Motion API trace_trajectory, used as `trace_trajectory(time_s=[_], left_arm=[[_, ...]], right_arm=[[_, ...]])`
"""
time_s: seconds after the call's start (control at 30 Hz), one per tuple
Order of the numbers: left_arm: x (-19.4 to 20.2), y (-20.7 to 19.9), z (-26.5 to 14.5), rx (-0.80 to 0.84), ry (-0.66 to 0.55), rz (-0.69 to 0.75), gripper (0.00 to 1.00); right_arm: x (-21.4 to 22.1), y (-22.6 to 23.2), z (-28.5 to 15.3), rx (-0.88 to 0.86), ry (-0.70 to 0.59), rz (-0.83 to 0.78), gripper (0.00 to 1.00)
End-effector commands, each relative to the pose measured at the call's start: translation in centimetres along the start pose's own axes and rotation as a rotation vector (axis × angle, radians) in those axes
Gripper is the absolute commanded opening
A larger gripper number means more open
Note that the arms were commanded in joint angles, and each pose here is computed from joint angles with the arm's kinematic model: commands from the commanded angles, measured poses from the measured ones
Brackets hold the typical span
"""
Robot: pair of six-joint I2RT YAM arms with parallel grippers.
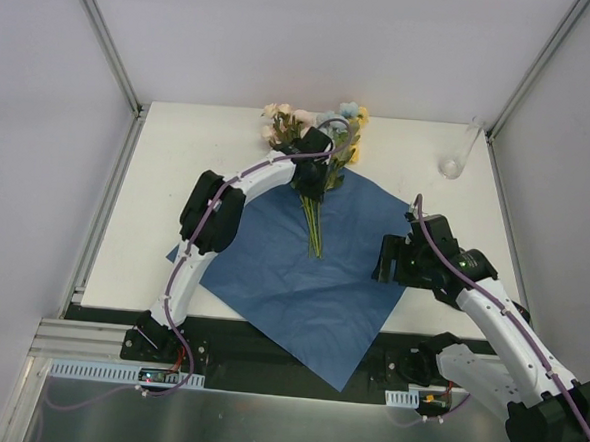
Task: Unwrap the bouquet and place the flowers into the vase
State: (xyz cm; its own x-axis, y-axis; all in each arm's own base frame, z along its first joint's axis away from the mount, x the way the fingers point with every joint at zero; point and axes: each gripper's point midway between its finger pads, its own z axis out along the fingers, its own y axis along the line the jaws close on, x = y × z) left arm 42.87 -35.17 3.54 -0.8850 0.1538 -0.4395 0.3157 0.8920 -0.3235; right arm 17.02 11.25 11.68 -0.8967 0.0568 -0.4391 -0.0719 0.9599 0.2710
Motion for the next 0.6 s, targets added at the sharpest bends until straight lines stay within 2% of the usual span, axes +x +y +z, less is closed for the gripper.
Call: trace_trajectory(time_s=[0.0,0.17,0.27,0.37,0.57], left_arm=[[0.5,-1.3,0.0,0.014,0.019,0.048,0.15],[0.1,-1.9,-0.9,0.019,0.001,0.073,0.0],[-1.0,-2.6,-2.6,0.032,-0.035,0.102,0.0],[-2.1,-3.8,-5.0,0.067,-0.077,0.114,0.0],[-2.7,-5.8,-9.7,0.143,-0.12,0.1,0.0]], right_arm=[[-0.5,0.3,0.0,-0.019,-0.017,0.002,0.78],[-0.6,0.2,0.0,-0.009,-0.019,0.004,0.78],[-1.1,0.7,-0.3,-0.026,-0.018,0.006,0.79],[-2.8,2.7,-0.4,-0.139,-0.029,0.048,0.8],[-7.8,4.5,-0.7,-0.176,-0.065,0.11,0.83]])
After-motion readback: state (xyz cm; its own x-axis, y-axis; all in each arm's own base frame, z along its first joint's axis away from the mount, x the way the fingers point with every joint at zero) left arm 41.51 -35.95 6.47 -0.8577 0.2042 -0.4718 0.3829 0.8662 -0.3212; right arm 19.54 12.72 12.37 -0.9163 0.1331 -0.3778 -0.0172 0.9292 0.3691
